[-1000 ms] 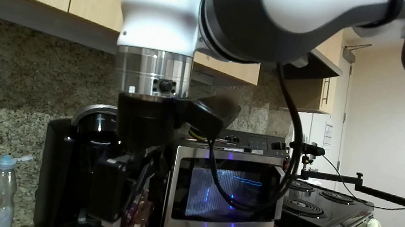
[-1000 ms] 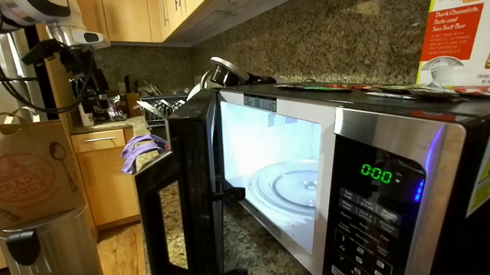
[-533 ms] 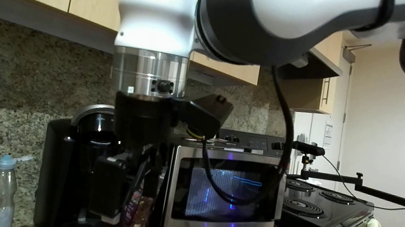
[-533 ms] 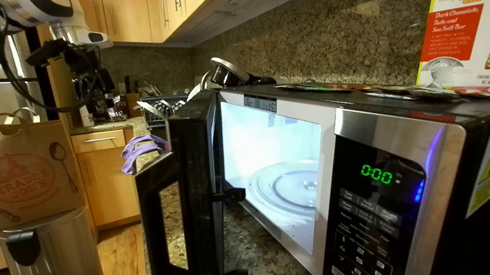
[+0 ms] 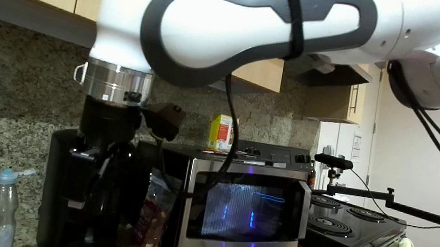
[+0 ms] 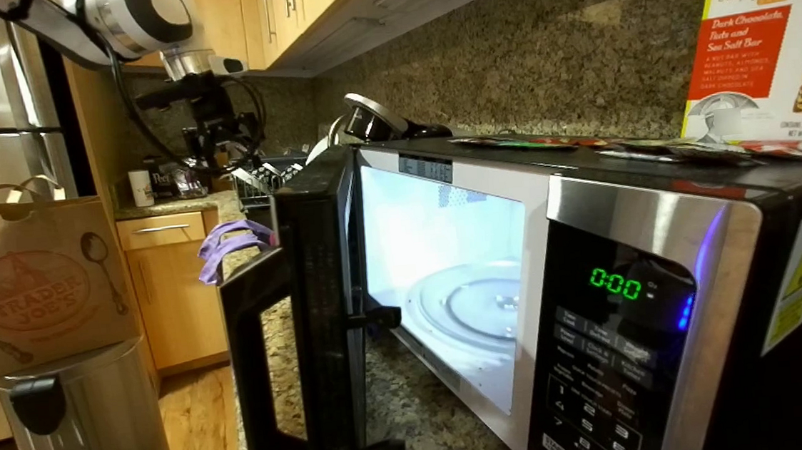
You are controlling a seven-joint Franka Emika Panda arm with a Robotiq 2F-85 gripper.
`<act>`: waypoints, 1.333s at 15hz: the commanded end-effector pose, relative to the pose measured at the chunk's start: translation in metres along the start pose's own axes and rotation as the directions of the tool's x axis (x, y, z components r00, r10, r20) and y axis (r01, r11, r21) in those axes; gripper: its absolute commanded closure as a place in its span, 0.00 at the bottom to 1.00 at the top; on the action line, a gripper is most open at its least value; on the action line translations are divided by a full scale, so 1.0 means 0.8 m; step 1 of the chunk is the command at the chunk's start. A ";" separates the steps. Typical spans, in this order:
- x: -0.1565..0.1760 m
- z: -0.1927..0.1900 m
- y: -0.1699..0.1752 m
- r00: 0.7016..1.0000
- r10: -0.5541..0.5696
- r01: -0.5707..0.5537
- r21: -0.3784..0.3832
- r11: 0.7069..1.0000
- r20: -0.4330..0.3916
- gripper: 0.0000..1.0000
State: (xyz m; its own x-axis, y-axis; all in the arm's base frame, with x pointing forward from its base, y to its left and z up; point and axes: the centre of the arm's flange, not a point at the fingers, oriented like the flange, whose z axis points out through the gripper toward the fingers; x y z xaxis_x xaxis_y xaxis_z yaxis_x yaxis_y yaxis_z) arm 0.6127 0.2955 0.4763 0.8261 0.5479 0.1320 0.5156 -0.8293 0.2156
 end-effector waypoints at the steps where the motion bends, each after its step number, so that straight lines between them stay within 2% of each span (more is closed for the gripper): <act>1: 0.051 0.022 0.020 0.999 -0.042 0.041 0.069 0.997 0.016 0.00; 7: 0.066 0.066 0.035 0.991 0.055 -0.070 0.116 0.991 0.121 0.00; 12: 0.091 0.107 0.049 0.985 0.055 -0.078 0.138 0.987 0.165 0.00; 16: 0.102 0.146 0.043 0.980 0.073 -0.115 0.228 0.967 0.186 0.00; 20: 0.116 0.177 0.031 0.972 0.138 -0.186 0.263 0.947 0.191 0.00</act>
State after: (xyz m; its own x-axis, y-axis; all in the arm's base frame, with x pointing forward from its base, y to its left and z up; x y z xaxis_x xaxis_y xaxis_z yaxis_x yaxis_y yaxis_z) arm 0.7089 0.2956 0.3622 0.8964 0.4426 -0.0245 0.4418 -0.8965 -0.0322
